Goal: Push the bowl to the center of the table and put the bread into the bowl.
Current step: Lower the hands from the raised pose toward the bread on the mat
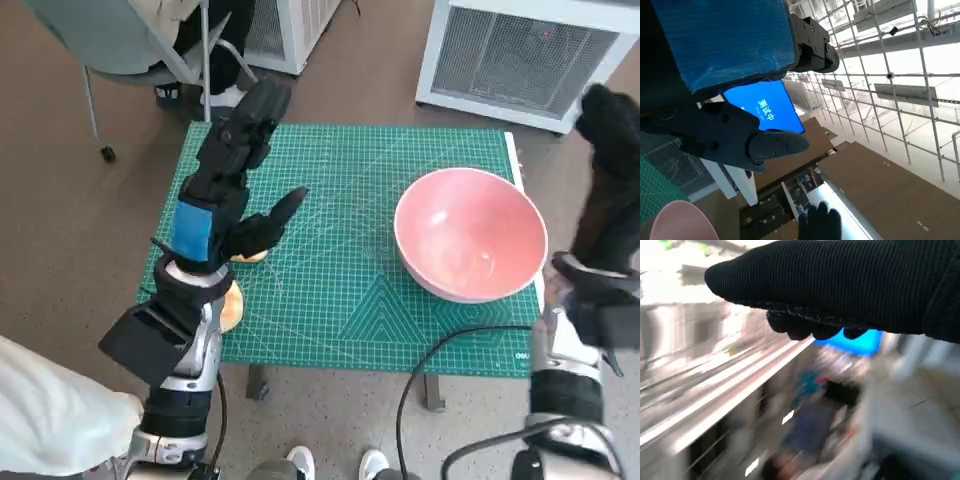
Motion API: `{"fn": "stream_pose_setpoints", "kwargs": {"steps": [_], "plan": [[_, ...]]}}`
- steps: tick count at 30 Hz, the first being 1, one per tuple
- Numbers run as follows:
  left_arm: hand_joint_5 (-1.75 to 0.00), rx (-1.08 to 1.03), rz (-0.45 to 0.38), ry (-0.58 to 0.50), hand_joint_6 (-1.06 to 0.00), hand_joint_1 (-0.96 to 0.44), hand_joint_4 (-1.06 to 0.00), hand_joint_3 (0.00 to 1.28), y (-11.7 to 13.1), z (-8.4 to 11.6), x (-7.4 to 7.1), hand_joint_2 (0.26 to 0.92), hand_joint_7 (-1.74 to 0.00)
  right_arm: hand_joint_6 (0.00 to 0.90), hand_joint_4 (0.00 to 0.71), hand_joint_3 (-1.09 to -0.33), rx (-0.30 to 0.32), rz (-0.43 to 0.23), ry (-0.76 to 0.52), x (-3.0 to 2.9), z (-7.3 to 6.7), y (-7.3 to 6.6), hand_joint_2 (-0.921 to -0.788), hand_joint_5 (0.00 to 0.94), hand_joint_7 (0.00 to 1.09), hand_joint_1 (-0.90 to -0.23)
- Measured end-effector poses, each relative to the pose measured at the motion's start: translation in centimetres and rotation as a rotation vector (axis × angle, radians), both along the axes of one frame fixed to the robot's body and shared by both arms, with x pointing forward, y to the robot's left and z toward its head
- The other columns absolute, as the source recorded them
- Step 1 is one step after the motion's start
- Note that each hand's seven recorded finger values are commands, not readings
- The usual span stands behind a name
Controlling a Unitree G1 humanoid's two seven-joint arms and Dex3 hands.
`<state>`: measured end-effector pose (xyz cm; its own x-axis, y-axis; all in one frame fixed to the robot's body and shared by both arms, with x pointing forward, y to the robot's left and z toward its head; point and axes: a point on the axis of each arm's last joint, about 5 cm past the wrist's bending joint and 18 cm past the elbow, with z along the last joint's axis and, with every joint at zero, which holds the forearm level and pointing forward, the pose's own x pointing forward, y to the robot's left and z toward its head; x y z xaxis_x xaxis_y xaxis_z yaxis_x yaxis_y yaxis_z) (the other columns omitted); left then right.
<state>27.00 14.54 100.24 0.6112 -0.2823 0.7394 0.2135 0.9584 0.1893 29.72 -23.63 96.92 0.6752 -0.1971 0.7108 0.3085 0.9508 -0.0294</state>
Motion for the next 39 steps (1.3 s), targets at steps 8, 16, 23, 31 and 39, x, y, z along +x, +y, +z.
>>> {"fn": "stream_pose_setpoints", "kwargs": {"steps": [8, 16, 23, 31, 39], "plan": [[-0.01, -0.003, 0.003, 0.001, -0.28, -0.33, -0.36, 0.38, 0.0, 0.0, 0.0, 0.921, -0.25, 0.003, 0.33, -0.838, 0.054, -0.1, 0.167, -0.12, -2.5, -1.4, -0.921, 0.049, 0.71, -0.508], [-0.01, -0.005, 0.006, 0.002, -0.28, -0.32, -0.36, 0.38, 0.1, 0.0, 0.0, 0.921, -0.25, 0.01, 0.276, -0.864, 0.126, -0.11, 0.348, -0.32, -4.8, -1.6, -0.921, 0.007, 0.62, -0.451], [-0.01, -0.008, 0.012, 0.007, -0.29, -0.32, -0.36, 0.38, 0.2, -0.1, 0.0, 0.921, -0.25, 0.021, 0.265, -0.851, 0.25, -0.089, 0.488, -0.34, -6.3, -1.2, -0.921, 0.002, 0.61, -0.438], [0.0, -0.007, 0.014, 0.017, -0.29, -0.32, -0.36, 0.38, 0.2, -0.2, -0.1, 0.921, -0.25, 0.068, 0.297, -0.819, 0.343, -0.038, 0.578, -0.17, -7.5, 0.5, -0.921, 0.017, 0.64, -0.443], [0.0, -0.005, 0.02, 0.026, -0.3, -0.32, -0.36, 0.38, 0.4, -0.4, -0.2, 0.921, -0.26, 0.069, 0.302, -0.814, 0.376, -0.004, 0.639, 0.06, -8.2, 2.2, -0.921, 0.017, 0.64, -0.441]]}}
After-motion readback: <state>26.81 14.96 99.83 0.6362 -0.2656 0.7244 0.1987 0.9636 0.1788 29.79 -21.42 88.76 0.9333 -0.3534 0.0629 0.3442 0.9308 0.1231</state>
